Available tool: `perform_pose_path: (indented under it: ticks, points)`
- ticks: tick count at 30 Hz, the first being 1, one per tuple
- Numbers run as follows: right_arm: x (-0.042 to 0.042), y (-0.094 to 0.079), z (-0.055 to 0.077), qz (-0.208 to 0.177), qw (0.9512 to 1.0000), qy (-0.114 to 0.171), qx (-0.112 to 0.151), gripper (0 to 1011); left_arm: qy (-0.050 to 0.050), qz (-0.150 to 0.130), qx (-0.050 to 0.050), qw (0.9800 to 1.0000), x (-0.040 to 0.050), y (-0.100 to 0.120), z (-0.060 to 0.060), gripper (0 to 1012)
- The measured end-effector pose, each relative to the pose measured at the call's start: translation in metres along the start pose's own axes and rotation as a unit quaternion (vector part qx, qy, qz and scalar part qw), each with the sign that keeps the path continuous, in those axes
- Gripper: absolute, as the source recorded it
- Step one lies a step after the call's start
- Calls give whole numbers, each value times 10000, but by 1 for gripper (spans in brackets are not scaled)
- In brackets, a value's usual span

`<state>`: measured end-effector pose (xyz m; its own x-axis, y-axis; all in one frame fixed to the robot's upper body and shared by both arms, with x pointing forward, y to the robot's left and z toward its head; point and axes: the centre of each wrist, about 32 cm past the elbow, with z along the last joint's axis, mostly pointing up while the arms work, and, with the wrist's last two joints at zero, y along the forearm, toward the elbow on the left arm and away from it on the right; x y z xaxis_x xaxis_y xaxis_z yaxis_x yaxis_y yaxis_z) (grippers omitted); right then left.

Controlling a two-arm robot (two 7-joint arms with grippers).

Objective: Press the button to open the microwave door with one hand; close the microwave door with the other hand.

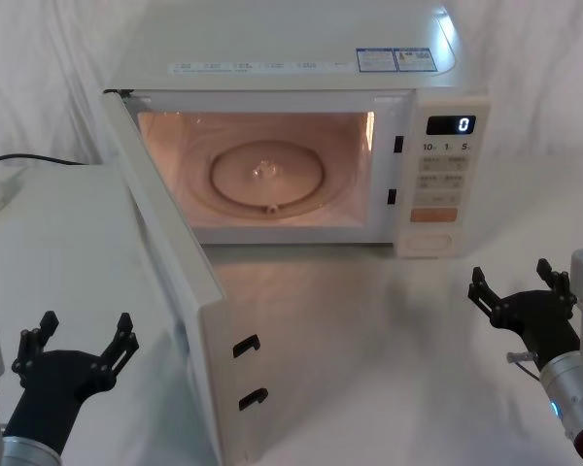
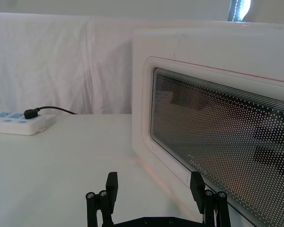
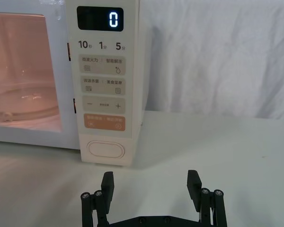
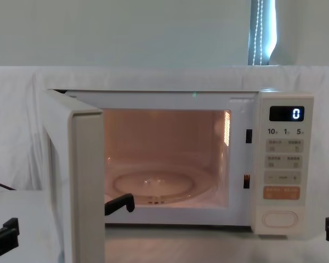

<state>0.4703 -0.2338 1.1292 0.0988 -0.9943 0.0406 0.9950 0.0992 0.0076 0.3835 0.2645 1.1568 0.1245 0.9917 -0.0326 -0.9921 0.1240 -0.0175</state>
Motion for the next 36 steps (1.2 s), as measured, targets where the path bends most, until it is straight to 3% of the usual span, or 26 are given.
perform_pose_path:
  ticks: [32, 36]
  points:
    - [0, 0, 0, -1, 10000, 0, 1, 1002, 0, 0, 0, 10000, 0, 0, 0, 1001]
    - [0, 0, 0, -1, 10000, 0, 0, 1002, 0, 0, 0, 10000, 0, 0, 0, 918]
